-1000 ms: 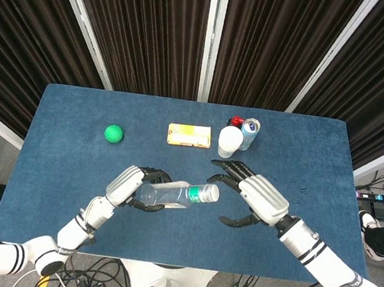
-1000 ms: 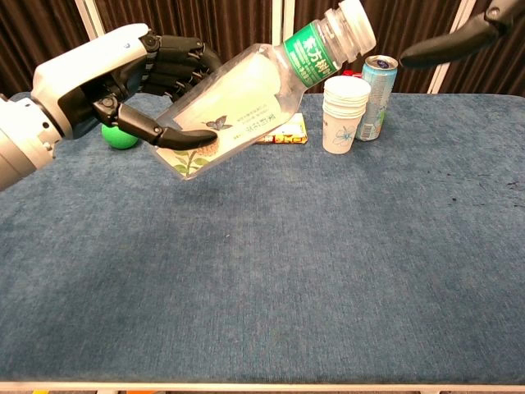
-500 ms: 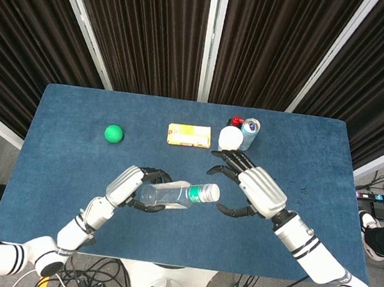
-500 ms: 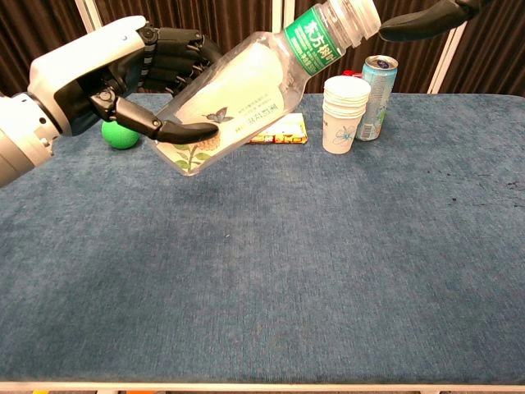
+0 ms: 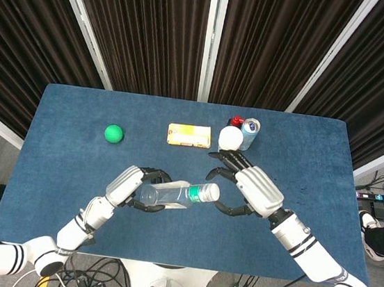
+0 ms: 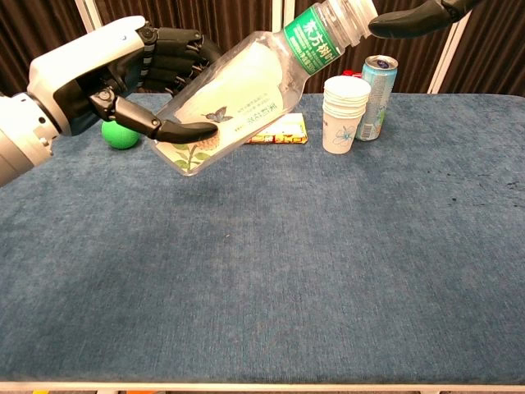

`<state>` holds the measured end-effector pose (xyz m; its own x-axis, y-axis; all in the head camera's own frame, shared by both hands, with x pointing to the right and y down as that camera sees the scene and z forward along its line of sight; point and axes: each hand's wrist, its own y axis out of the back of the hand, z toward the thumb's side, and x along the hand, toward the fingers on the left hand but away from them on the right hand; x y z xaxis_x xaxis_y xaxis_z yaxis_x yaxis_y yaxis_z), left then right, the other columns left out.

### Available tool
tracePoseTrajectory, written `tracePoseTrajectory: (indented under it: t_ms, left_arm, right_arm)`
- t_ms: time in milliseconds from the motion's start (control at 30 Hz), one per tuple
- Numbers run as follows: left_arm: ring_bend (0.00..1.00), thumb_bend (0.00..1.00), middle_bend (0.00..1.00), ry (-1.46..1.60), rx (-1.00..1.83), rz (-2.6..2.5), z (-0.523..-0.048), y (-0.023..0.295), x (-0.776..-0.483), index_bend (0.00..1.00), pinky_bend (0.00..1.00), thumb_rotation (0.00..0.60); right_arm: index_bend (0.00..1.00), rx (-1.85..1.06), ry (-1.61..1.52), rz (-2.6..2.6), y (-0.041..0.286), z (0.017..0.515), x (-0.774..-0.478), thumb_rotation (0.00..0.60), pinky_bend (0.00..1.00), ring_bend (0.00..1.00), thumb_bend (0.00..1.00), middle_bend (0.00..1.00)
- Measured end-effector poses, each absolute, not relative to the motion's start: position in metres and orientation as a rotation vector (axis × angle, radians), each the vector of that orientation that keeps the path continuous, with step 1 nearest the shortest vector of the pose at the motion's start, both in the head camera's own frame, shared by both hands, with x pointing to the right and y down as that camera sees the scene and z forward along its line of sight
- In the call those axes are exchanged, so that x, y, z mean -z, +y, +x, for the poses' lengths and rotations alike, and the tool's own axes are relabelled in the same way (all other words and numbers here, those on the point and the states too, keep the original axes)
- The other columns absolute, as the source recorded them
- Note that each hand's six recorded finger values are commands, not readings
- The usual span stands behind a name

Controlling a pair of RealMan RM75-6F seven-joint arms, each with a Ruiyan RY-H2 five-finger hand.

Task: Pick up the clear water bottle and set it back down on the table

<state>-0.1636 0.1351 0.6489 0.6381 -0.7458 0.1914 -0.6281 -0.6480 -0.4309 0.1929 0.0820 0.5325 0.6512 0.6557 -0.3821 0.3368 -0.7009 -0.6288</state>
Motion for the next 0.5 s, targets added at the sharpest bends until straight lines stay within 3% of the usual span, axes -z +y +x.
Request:
tracePoseTrajectory:
  t_ms: [300,500]
  left_arm:
    - [0.47,0.38,0.53,1.107,0.511,-2.536,-0.1648,0.1354,-0.6491,0.56,0.52,0.6]
    - [0.47,0.38,0.53,1.108,0.512,-2.538,-0.1656,0.1351,-0.6491,0.56,0.52,0.6]
  right_arm:
    - [0.38,-0.82,-0.773,-2.35,0.0815,0.19,-0.5335,0.6,0.0,0.0,0.22,0.1]
    - [0.44,-0.819,-0.776,-2.348,0.0808,0.1879,-0.534,0.6,0.0,0.0,0.3,0.12]
